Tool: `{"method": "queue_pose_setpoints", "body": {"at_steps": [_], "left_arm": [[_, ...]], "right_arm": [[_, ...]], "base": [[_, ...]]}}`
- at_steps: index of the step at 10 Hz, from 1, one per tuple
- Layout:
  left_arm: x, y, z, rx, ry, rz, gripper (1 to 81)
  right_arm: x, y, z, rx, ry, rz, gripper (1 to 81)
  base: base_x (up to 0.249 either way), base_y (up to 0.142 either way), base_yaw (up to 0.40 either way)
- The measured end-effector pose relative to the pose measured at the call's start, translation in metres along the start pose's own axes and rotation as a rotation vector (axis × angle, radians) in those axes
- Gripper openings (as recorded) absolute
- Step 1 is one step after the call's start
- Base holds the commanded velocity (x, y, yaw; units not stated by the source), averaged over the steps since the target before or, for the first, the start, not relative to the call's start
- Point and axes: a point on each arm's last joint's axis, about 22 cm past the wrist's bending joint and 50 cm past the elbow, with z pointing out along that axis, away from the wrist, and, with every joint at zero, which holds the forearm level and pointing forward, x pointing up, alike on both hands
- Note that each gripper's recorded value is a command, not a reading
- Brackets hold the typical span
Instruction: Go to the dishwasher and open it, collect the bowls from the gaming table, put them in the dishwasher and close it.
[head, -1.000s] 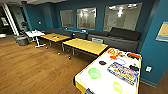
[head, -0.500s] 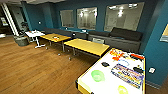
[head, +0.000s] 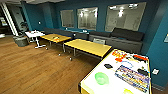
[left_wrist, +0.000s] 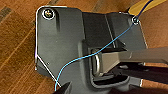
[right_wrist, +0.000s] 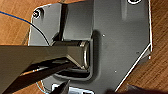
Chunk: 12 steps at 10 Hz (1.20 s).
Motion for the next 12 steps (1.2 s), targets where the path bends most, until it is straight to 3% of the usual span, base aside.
{"method": "queue_pose_setpoints", "body": {"at_steps": [6, 12], "left_arm": [[-0.0019, 0.0000, -0.0003, 0.000, 0.000, -0.001, 81.1], [0.0064, 0.0019, 0.0013, -0.003, 0.010, 0.002, 81.1]], "right_arm": [[-0.0004, -0.0016, 0.0004, 0.002, 0.000, -0.001, 81.1], [0.0075, 0.0000, 0.0003, 0.000, 0.008, -0.004, 81.1]], "base": [[0.100, 0.086, 0.000], [0.048, 0.000, 0.000]]}}
